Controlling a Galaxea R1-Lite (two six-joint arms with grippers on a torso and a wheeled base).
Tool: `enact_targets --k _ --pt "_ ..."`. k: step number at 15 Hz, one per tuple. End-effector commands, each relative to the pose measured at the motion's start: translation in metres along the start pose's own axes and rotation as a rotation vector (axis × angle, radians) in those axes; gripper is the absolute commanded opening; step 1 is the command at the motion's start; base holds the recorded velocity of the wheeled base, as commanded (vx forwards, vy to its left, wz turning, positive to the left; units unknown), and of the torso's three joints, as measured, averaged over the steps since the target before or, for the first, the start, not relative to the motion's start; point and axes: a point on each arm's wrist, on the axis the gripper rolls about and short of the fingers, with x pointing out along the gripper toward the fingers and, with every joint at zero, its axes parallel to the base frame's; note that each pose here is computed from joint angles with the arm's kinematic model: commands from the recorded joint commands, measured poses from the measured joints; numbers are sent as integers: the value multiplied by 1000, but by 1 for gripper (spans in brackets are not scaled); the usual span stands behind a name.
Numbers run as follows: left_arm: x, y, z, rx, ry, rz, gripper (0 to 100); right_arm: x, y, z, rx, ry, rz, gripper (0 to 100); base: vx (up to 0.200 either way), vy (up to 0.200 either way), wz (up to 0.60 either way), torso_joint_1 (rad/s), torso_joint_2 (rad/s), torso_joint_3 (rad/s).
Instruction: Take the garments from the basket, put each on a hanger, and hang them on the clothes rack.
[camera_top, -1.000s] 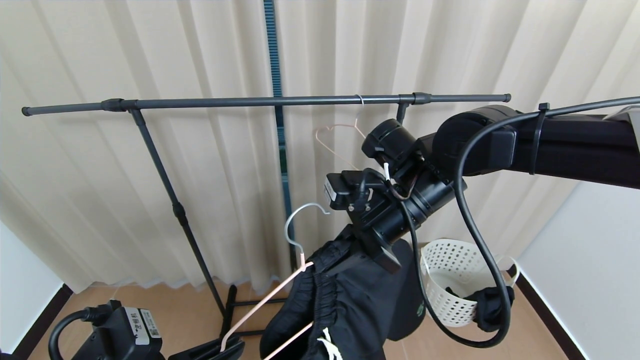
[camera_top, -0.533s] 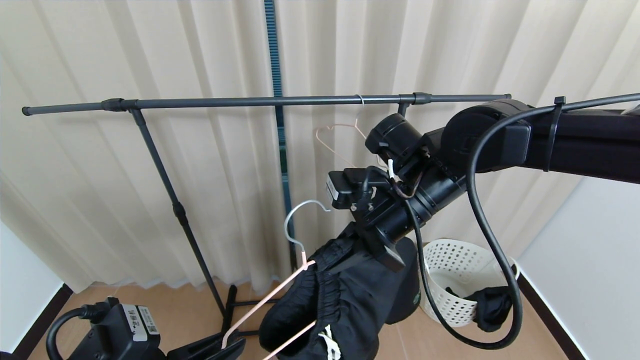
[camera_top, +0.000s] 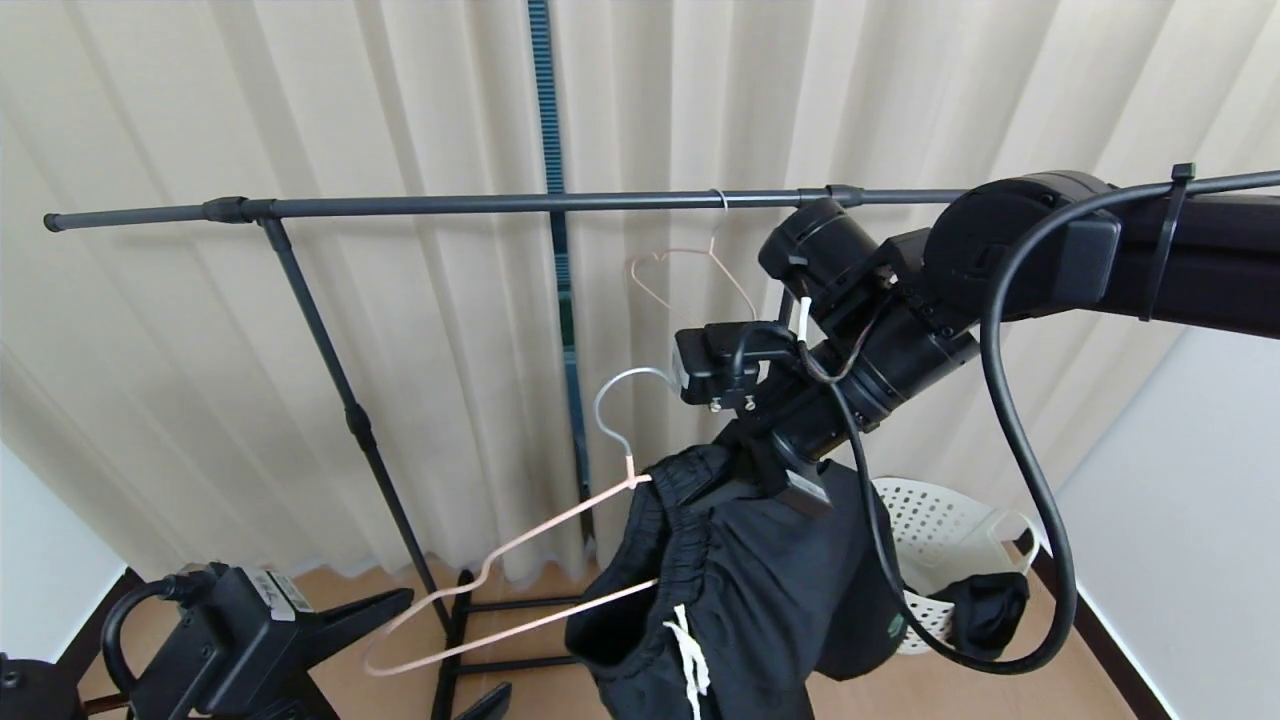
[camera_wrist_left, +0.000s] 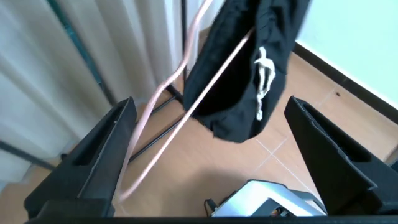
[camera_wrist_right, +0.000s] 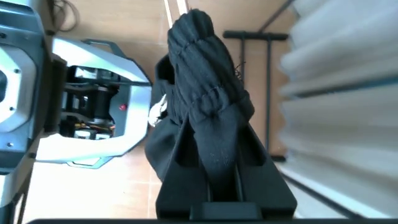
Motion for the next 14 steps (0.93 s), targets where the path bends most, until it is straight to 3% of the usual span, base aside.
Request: enact_targets --k 1,2,3,6,8,11,14 --pt "13 12 1 -54 30 79 100 -11 -3 -1 -1 40 -75 0 0 0 0 0 0 0" --pt "15 13 0 -71 37 85 100 -12 -4 -1 -5 58 -99 0 0 0 0 0 0 0" --pt "28 14 -4 -139 82 80 100 -14 -9 2 -18 118 -208 0 0 0 0 0 0 0" --pt "44 16 -8 -189 129 86 100 -14 -14 10 -8 189 -360 0 0 0 0 0 0 0" --pt "53 16 -12 -232 160 94 100 -14 -12 16 48 207 -409 0 0 0 0 0 0 0" --pt "77 17 -18 -315 208 115 100 -11 -1 31 231 165 -451 0 0 0 0 0 0 0" --pt "97 16 -19 -422 216 131 100 -17 8 38 271 133 -451 0 0 0 0 0 0 0"
